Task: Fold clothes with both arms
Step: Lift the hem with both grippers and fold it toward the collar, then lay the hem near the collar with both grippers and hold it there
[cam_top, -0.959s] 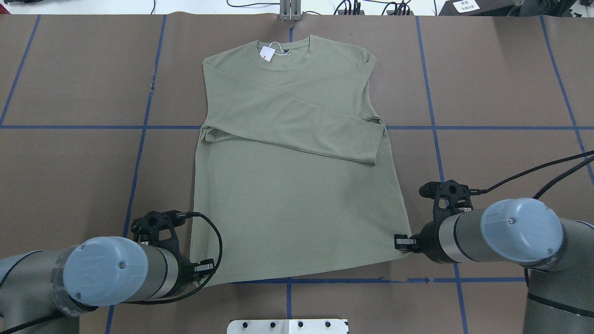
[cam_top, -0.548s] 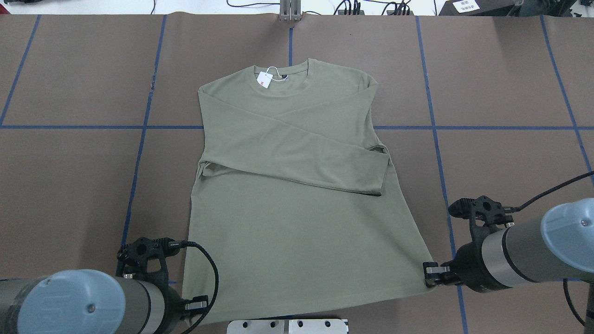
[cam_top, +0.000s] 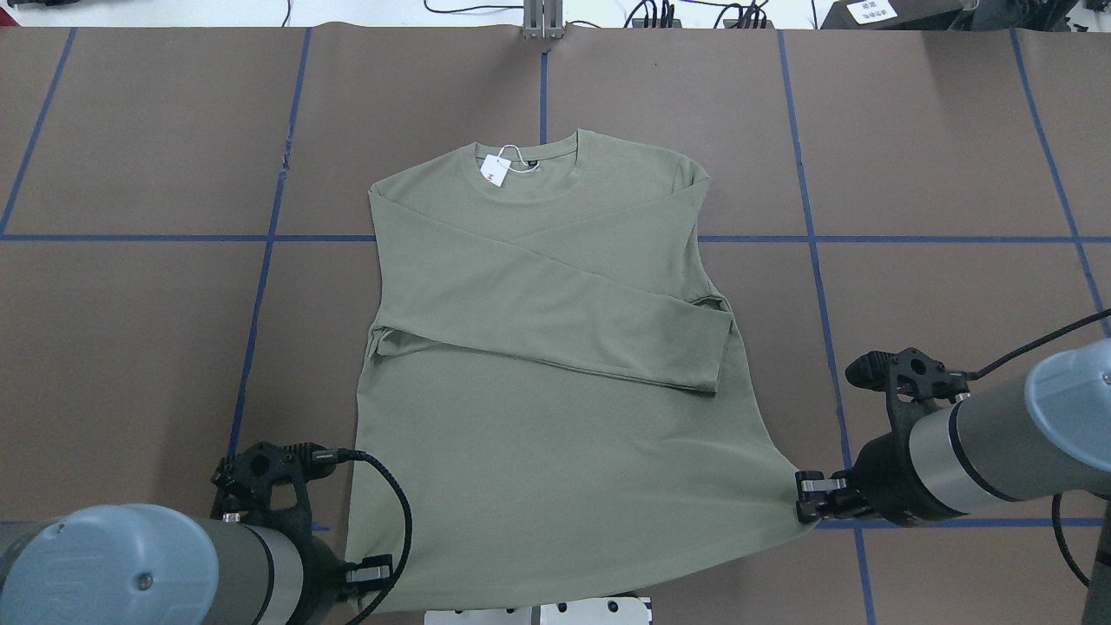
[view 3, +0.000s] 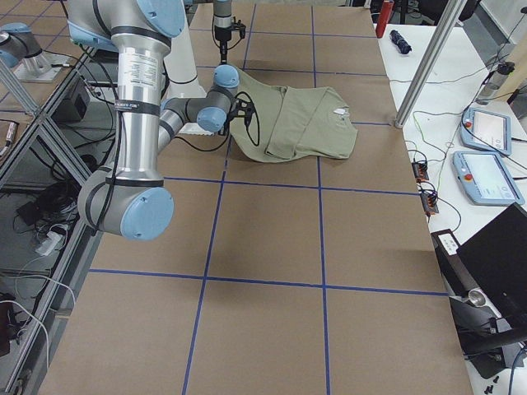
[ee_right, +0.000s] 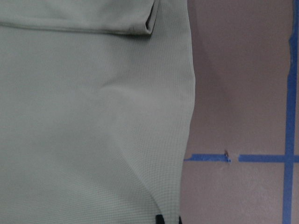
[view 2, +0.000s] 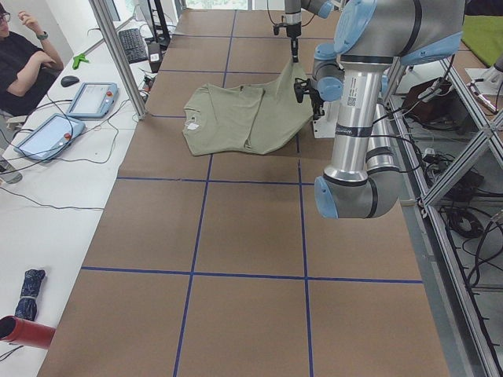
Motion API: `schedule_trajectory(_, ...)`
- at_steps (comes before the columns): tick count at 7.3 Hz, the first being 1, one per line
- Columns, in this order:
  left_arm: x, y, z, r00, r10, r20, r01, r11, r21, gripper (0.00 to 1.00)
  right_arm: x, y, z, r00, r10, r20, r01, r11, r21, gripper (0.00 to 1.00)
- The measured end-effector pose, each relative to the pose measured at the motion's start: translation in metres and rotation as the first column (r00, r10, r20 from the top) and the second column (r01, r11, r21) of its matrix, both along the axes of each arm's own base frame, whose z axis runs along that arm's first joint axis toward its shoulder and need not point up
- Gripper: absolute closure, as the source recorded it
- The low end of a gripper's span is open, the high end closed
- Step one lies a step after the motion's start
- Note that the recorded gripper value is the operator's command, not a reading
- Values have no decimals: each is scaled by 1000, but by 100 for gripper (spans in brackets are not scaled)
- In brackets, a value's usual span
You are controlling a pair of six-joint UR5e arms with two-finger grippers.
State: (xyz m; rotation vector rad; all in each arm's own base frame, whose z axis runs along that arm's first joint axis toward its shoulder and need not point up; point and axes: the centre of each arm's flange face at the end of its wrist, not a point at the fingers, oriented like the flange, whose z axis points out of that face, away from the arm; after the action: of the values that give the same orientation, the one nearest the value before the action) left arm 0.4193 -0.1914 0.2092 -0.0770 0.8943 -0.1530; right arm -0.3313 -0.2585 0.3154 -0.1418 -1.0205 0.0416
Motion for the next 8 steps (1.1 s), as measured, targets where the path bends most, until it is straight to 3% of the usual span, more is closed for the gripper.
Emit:
schedule_trajectory(2,-15,-79,8,995,-90,38,86,992,93,100,-11,-74,-16,990,134,31,-135,991,24,100)
schedule_trajectory(4,-36,-149,12,986,-154,68,142,978,153,100,-23,-155,-32,966,256,36,-257,966,39,100)
schedule_trajectory(8,-29,-227,14,973,-208,95,187,962,197,100,-33,-270,-48,912,410,-11,-406,907,110,100)
